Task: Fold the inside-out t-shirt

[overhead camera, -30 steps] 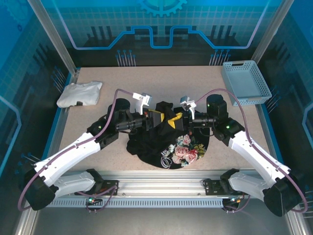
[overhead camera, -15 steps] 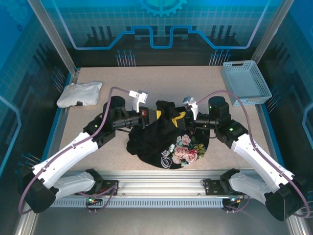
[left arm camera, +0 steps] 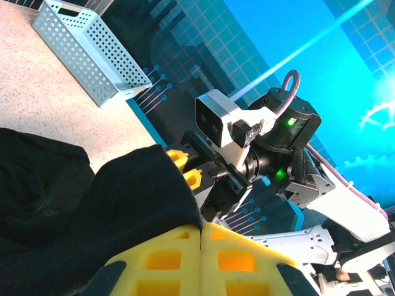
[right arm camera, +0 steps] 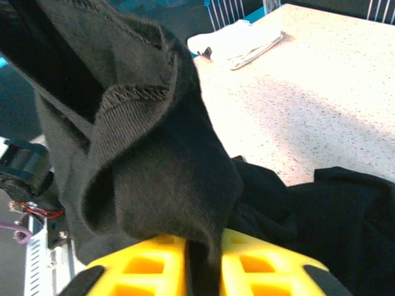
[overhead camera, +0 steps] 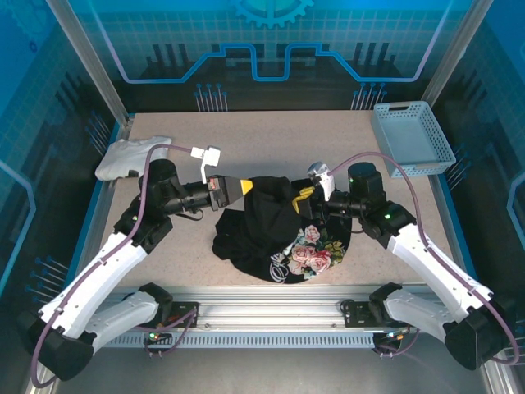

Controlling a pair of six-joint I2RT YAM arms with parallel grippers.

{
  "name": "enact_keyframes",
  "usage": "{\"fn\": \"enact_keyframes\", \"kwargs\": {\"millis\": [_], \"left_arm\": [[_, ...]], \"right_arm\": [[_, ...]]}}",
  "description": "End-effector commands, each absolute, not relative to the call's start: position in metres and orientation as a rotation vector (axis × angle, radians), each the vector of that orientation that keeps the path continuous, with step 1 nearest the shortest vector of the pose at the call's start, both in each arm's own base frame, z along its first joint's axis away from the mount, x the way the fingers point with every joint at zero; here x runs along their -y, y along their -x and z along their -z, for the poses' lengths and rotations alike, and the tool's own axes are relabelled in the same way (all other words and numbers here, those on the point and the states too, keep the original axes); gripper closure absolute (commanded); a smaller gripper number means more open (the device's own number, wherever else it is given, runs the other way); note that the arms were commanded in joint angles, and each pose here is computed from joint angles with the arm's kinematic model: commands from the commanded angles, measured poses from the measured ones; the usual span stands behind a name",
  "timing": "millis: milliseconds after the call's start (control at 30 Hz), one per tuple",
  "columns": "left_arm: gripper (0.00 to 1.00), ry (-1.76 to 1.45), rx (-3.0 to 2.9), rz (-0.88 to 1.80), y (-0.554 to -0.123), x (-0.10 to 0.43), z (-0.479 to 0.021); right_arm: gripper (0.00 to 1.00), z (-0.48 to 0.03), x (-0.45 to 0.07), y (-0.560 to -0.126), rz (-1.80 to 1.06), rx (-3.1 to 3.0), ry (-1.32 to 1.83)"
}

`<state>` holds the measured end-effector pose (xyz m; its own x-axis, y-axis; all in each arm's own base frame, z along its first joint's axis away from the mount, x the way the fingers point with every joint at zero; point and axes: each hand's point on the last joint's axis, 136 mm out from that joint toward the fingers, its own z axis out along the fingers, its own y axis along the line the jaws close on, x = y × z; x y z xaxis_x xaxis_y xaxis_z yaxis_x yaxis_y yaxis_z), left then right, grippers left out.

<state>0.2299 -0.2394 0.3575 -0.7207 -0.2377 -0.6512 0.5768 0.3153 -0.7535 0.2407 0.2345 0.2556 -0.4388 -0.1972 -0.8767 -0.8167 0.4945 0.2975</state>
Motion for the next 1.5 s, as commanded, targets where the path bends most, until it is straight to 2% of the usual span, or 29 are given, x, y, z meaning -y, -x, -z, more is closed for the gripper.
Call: {"fn": "enact_keyframes", "kwargs": {"millis": [0,100,233,500,767,1300,1400,1467], "left_arm": [[1.0,-0.307,-1.906,1.495,-0.23,0.24,-0.35],[1.0,-0.292,-1.913,1.512,-0.234,0.243,-0.346],[1.0,-0.279,-1.916,1.505,-0.237,0.244,-0.345],[1.0,-0.268,-1.921,1.495,-0.242,0.245,-0.342],[1.0,-0.277,-1.922,1.495,-0.241,0.246,-0.341],[1.0,-0.294,-1.921,1.497,-0.239,0.247,-0.34],[1.0,-0.298,-1.922,1.498,-0.239,0.247,-0.339],[1.0,-0.296,-1.923,1.497,-0.239,0.247,-0.339]], "right_arm": [[0.72,-0.259,-0.229,-0.247,-0.905,-1.95,0.79],[0.62,-0.255,-0.206,-0.264,-0.717,-2.089,0.621],[0.6,-0.245,-0.181,-0.262,-0.533,-2.249,0.518],[0.6,-0.275,-0.226,-0.219,-0.76,-2.088,0.711],[0.65,-0.278,-0.258,-0.221,-0.824,-2.061,0.789],[0.71,-0.273,-0.263,-0.249,-0.713,-2.114,0.694],[0.75,-0.271,-0.266,-0.251,-0.701,-2.123,0.695],[0.84,-0.271,-0.267,-0.251,-0.697,-2.127,0.7]]}}
